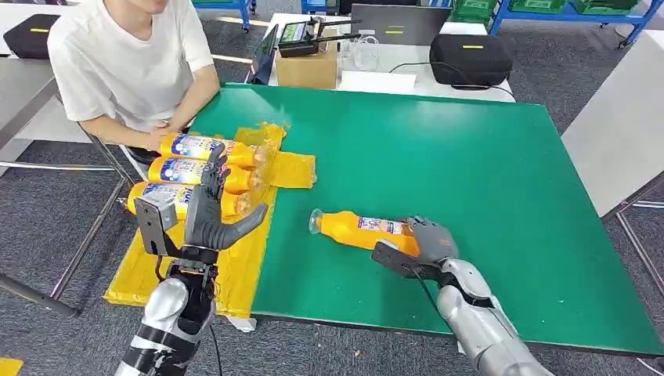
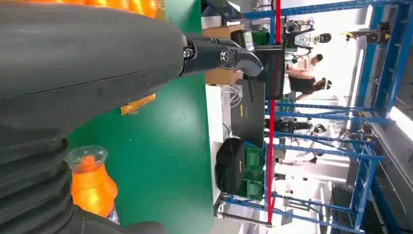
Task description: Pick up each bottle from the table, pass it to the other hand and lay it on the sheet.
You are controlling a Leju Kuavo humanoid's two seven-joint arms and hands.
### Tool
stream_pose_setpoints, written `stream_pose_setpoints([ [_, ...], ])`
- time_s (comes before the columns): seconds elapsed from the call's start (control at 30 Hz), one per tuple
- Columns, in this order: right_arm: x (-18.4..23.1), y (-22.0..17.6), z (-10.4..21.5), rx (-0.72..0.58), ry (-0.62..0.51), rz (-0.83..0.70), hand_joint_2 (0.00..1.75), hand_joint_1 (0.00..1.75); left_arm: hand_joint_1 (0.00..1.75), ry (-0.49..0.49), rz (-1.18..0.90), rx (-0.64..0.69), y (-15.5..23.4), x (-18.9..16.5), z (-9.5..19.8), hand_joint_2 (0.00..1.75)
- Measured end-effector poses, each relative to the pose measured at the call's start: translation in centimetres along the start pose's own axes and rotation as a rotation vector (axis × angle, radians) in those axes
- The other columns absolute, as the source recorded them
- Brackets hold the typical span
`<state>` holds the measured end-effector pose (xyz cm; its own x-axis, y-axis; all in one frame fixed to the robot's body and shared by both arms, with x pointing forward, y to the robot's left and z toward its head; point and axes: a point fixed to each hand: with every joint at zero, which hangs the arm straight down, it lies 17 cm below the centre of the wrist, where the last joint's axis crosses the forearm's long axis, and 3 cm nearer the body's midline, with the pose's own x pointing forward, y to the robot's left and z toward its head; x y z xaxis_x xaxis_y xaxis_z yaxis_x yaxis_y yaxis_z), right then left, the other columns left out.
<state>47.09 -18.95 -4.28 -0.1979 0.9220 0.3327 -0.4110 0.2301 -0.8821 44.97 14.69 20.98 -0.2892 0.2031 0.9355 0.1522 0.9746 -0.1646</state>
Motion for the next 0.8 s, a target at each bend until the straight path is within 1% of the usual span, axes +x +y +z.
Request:
stream_pose_setpoints([
  [0.03, 0.5, 0.0, 0.0, -0.007, -0.025, -0.041, 1.75, 1.75, 0.0, 0.0, 0.001, -0.003, -0.1, 0.0, 0.0, 1.75],
  [0.1, 2.9, -0.8, 0.3, -0.067, -0.111, -0.2, 1.75, 1.75, 0.0, -0.007, 0.003, -0.007, -0.3, 0.1, 0.1, 1.75],
  [0.23, 8.3, -3.2, 2.4, -0.291, -0.231, -0.46, 1.75, 1.75, 0.0, 0.022, 0.007, 0.002, -0.5, -1.1, 1.3, 1.75],
  [0.3, 10.8, -6.5, 4.8, -0.491, -0.282, -0.584, 1.75, 1.75, 0.0, 0.06, 0.078, -0.001, -1.3, -2.4, 2.9, 1.75],
  [0.37, 12.3, -10.7, 7.3, -0.681, -0.326, -0.677, 1.75, 1.75, 0.0, 0.085, 0.156, -0.012, -2.3, -3.2, 4.3, 1.75],
  [0.4, 12.8, -12.3, 8.5, -0.754, -0.343, -0.713, 1.75, 1.75, 0.0, 0.085, 0.166, -0.02, -2.9, -3.4, 4.9, 1.75],
  [0.5, 13.6, -16.0, 11.6, -0.914, -0.384, -0.787, 1.75, 1.75, 0.0, 0.042, 0.056, -0.024, -3.8, -3.4, 5.6, 1.75],
  [0.57, 14.0, -17.2, 12.8, -0.963, -0.406, -0.818, 1.75, 1.75, 0.0, 0.075, 0.095, -0.04, -4.2, -4.1, 6.0, 1.75],
  [0.63, 14.3, -17.8, 13.3, -0.978, -0.422, -0.839, 1.75, 1.75, 0.0, 0.088, 0.149, -0.095, -5.3, -4.2, 6.6, 1.75],
  [0.73, 15.0, -17.6, 13.1, -0.943, -0.453, -0.868, 1.75, 1.75, 0.0, 0.109, 0.24, -0.223, -7.6, -4.2, 8.1, 1.75],
  [0.8, 15.8, -17.5, 13.0, -0.918, -0.478, -0.873, 1.75, 1.75, 0.0, 0.123, 0.271, -0.264, -8.4, -4.3, 8.9, 1.75],
])
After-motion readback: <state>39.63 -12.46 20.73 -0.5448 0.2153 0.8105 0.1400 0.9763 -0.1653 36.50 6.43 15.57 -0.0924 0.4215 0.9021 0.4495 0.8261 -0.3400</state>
